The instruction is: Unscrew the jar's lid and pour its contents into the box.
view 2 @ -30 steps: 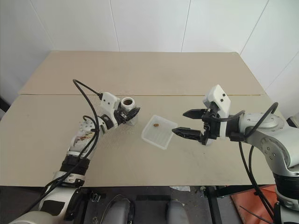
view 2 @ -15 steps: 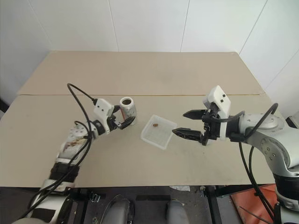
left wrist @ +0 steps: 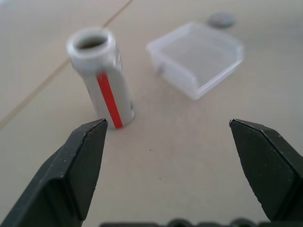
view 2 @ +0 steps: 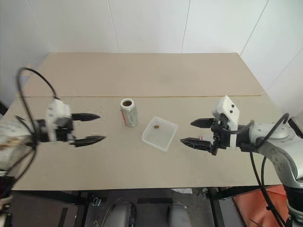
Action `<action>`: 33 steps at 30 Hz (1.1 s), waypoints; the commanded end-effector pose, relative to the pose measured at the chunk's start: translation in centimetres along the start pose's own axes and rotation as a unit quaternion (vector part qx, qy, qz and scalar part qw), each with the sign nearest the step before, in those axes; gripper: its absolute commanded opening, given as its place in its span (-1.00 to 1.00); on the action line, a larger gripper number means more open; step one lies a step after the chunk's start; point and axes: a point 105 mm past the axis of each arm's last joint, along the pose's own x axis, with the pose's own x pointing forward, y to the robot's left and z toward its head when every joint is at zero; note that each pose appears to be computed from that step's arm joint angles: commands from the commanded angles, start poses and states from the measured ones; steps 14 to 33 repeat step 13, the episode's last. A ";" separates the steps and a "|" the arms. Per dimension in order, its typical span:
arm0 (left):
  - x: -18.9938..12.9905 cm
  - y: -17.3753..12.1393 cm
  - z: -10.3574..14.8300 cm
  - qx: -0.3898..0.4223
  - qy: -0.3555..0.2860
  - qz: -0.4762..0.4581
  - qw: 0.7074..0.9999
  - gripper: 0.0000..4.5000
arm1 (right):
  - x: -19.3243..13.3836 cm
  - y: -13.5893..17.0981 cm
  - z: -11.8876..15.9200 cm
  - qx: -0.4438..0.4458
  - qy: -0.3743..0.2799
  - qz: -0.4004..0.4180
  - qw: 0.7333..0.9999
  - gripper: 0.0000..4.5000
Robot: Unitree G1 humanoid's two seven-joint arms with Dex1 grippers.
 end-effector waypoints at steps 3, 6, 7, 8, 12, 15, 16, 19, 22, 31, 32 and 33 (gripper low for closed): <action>-3.6 0.3 2.6 0.003 -0.035 -0.007 0.999 0.99 | 0.5 0.3 2.3 -0.066 -0.031 0.003 0.997 1.00; -4.0 0.7 2.2 0.015 -0.023 0.023 0.999 0.99 | 0.4 0.2 2.4 -0.077 -0.039 0.006 0.996 1.00; -4.1 0.7 2.1 0.015 -0.023 0.032 0.999 0.99 | 0.4 0.2 2.3 -0.077 -0.041 0.007 0.996 1.00; -4.2 0.5 2.1 0.014 -0.025 0.038 0.999 0.99 | 0.5 0.1 2.3 -0.078 -0.042 0.006 0.996 1.00; -3.7 -0.4 2.0 0.003 -0.032 0.043 0.999 0.99 | 0.6 -0.2 2.6 -0.081 -0.052 -0.002 0.995 1.00; -3.6 -0.5 1.9 0.001 -0.034 0.043 0.998 0.99 | 0.5 -0.1 2.7 -0.084 -0.057 0.000 0.995 1.00; -3.6 -0.5 1.9 0.001 -0.034 0.043 0.998 0.99 | 0.5 -0.1 2.7 -0.084 -0.057 0.000 0.995 1.00; -3.6 -0.5 1.9 0.001 -0.034 0.043 0.998 0.99 | 0.5 -0.1 2.7 -0.084 -0.057 0.000 0.995 1.00; -3.6 -0.5 1.9 0.001 -0.034 0.043 0.998 0.99 | 0.5 -0.1 2.7 -0.084 -0.057 0.000 0.995 1.00; -3.6 -0.5 1.9 0.001 -0.034 0.043 0.998 0.99 | 0.5 -0.1 2.7 -0.084 -0.057 0.000 0.995 1.00; -3.6 -0.5 1.9 0.001 -0.034 0.043 0.998 0.99 | 0.5 -0.1 2.7 -0.084 -0.057 0.000 0.995 1.00; -3.6 -0.5 1.9 0.001 -0.034 0.043 0.998 0.99 | 0.5 -0.1 2.7 -0.084 -0.057 0.000 0.995 1.00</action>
